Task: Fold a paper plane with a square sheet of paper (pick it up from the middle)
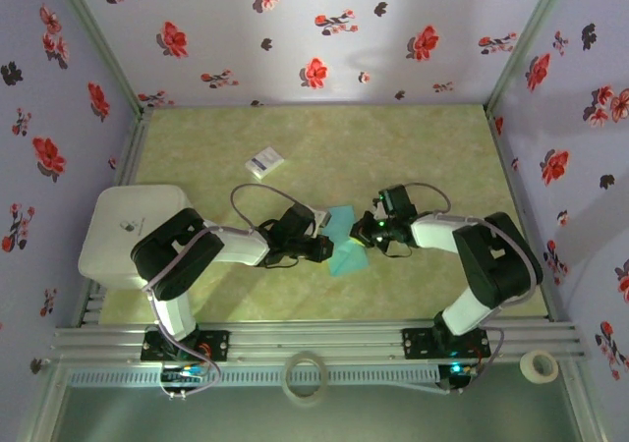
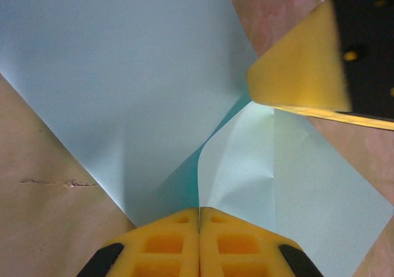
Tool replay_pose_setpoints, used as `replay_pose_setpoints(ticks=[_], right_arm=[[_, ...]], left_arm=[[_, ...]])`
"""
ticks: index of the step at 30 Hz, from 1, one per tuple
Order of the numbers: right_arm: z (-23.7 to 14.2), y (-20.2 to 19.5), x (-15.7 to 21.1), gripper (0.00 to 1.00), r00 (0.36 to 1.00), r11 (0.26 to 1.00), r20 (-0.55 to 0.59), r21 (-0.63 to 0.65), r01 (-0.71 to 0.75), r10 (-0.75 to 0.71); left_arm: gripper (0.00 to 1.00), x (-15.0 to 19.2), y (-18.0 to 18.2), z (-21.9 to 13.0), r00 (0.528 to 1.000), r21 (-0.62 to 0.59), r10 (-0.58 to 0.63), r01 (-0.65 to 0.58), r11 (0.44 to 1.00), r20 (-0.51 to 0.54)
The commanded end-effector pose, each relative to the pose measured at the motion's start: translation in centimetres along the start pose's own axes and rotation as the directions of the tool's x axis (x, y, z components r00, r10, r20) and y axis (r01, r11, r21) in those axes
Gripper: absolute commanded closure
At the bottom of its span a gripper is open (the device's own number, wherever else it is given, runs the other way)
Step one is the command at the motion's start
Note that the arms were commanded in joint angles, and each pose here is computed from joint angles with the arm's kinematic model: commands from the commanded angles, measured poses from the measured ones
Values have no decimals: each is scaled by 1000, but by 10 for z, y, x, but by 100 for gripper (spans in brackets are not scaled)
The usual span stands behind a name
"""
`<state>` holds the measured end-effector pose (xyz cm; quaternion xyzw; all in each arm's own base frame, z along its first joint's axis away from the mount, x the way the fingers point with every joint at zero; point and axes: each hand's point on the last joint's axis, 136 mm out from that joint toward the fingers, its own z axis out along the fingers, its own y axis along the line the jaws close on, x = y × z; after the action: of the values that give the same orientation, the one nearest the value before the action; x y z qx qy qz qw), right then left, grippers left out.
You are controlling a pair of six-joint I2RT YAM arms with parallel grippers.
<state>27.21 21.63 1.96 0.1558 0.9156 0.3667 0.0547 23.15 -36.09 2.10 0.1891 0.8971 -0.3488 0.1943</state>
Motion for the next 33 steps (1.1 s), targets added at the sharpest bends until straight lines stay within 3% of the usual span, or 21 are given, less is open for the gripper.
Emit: replay_pose_setpoints(ticks=[1,9,13,22,27,33], right_arm=[[4,-26,2,95,999,998,5,47,-34,34],[0,-27,-13,95,993,995,58,4,-101,100],[-5,-31,-24,95,988,991,108,52,-120,114],[-31,-2,-37,92,977,998,207,-31,-54,59],[-25,19,-11,92,997,992,75,-130,-6,16],[-5,17,22,93,999,994,-42,-104,23,-28]], left_arm=[[93,20,18,4,997,-54,-17,13,998,-79],[94,23,22,6,996,-61,-19,14,998,-92],[94,23,22,6,995,-60,-21,15,998,-94],[94,22,22,5,996,-58,-19,13,998,-91],[94,20,21,3,996,-56,-16,11,998,-86],[94,20,21,4,996,-58,-15,10,998,-86]])
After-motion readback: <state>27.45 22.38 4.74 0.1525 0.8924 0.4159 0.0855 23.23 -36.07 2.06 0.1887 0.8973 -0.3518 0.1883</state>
